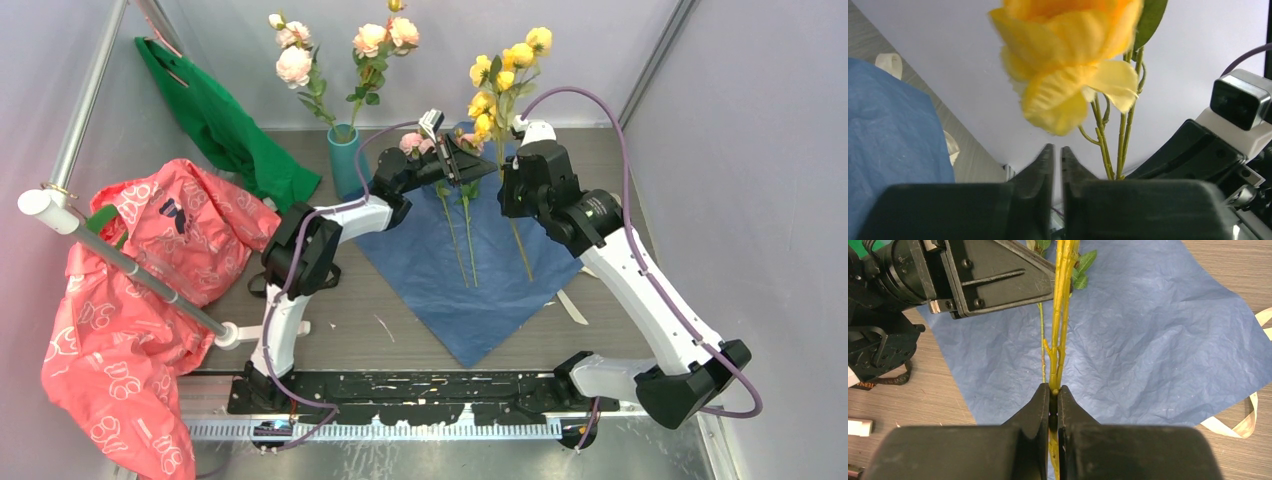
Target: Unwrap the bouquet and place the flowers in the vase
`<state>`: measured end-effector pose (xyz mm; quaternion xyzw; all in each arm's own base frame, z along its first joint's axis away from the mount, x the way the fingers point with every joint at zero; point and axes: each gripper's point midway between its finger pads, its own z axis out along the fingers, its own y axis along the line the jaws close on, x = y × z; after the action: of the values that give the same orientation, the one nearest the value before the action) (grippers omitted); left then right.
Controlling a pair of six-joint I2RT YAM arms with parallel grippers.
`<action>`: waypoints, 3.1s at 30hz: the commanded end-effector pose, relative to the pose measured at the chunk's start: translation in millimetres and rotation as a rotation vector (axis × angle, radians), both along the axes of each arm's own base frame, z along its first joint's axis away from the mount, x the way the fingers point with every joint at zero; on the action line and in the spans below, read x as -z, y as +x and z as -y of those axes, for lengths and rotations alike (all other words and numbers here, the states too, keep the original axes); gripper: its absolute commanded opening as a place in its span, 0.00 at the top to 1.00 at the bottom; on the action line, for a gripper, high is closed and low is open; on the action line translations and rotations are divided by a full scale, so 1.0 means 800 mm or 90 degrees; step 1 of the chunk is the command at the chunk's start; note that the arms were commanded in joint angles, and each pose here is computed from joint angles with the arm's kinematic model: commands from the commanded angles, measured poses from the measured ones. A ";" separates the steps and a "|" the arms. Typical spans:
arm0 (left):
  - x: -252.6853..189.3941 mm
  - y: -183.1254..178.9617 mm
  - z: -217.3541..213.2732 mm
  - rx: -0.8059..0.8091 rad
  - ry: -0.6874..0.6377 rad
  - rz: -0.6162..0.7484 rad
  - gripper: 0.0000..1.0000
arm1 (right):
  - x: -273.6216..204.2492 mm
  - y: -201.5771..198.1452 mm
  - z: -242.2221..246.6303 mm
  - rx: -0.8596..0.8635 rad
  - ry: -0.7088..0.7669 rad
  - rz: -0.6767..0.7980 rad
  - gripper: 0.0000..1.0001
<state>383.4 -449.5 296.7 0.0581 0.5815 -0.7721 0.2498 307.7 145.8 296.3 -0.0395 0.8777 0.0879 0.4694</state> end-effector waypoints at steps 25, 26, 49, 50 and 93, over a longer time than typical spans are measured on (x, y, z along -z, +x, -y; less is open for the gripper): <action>-0.081 -0.053 0.025 0.075 -0.070 0.082 0.39 | -0.002 0.007 0.007 0.029 0.002 0.035 0.99; -0.078 -0.052 0.024 0.071 -0.060 0.084 0.38 | -0.011 0.005 0.014 0.040 0.000 0.051 0.99; -0.090 -0.057 0.015 0.079 -0.064 0.094 0.37 | -0.019 0.005 0.023 0.070 -0.003 0.052 0.99; -0.091 -0.057 0.016 0.082 -0.066 0.092 0.38 | -0.019 0.005 0.020 0.064 0.006 0.052 0.99; -0.218 0.033 -0.148 -0.469 0.364 0.561 1.00 | -0.026 -0.024 0.083 0.175 0.012 0.147 0.12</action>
<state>393.7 -382.7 422.1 0.2208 0.6235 -0.5284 0.5322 271.0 80.7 324.4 0.0653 0.8206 0.0483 0.5657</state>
